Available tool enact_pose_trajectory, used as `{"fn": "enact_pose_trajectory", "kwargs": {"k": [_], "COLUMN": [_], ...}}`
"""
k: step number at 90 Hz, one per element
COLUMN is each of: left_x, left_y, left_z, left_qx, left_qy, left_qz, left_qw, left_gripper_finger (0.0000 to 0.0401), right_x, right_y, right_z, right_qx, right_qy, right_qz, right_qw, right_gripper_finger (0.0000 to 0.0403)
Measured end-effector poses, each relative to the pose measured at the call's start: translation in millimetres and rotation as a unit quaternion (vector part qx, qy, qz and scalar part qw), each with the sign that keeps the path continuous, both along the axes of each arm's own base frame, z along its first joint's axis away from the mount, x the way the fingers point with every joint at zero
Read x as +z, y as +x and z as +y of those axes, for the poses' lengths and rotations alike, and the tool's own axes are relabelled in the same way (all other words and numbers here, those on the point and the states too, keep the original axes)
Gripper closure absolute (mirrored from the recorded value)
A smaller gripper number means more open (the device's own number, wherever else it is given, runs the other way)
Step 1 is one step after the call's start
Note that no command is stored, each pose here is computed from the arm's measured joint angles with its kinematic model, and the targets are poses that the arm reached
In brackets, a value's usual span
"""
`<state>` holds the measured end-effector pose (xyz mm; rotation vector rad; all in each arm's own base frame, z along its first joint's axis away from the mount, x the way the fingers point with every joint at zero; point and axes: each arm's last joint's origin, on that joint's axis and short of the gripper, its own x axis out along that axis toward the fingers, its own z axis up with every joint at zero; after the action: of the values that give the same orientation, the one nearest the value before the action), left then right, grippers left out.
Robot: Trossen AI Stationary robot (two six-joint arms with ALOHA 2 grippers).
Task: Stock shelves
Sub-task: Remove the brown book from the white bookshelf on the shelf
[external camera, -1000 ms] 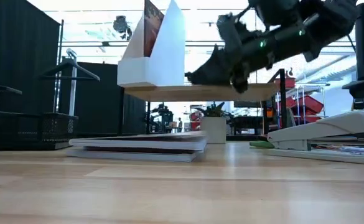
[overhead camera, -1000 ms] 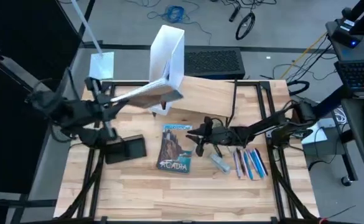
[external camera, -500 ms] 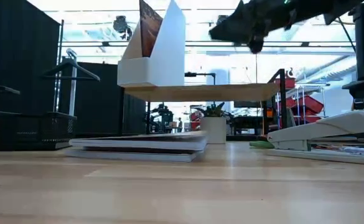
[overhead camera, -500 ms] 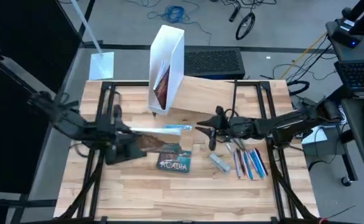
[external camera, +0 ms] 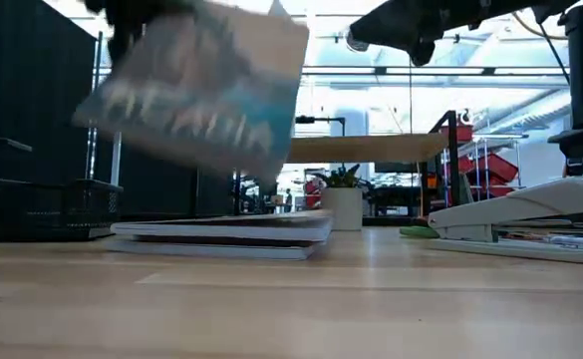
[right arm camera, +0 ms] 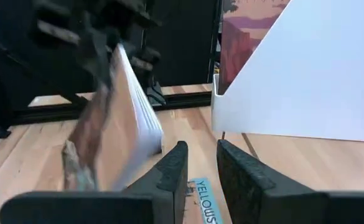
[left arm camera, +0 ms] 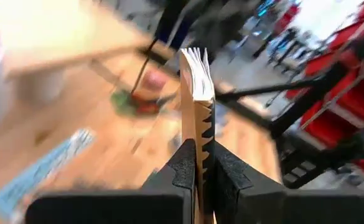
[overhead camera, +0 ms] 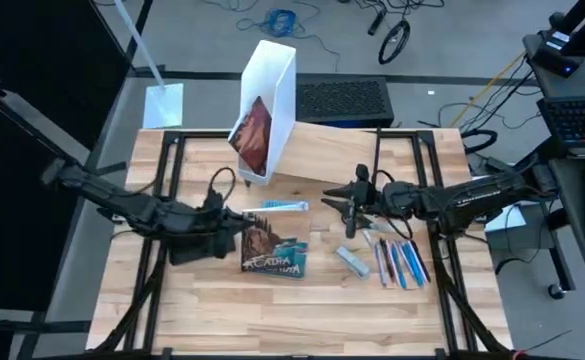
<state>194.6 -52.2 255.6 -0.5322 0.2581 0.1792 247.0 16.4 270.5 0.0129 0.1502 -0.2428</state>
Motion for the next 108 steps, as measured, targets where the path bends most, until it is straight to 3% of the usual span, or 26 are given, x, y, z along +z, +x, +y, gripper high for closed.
{"fn": "enact_pose_trajectory", "kwargs": {"k": [17,57,93,108], "left_x": [-27,-58,-68,-71], "left_y": [7,25,39,39], "left_z": [13,29,29,28], "left_qx": [0.042,0.084,0.073,0.042], "left_qy": [-0.025,-0.013,-0.001,0.039], "left_qz": [0.038,0.112,0.106,0.122], "left_qw": [0.998,0.99,0.992,0.991], "left_gripper_finger": [0.0393,0.0384,0.031,0.0248], "right_x": [-2,-13,-60,-77], "right_y": [0,1,24,31], "right_z": [-1,-1,2,6], "right_qx": [-0.021,-0.03,-0.035,0.029], "right_qy": [-0.004,0.009,0.035,0.056], "right_qz": [0.009,0.052,0.145,0.183], "right_qw": [1.0,0.998,0.988,0.981], "right_gripper_finger": [0.0332,0.0332,0.0332,0.0332]}}
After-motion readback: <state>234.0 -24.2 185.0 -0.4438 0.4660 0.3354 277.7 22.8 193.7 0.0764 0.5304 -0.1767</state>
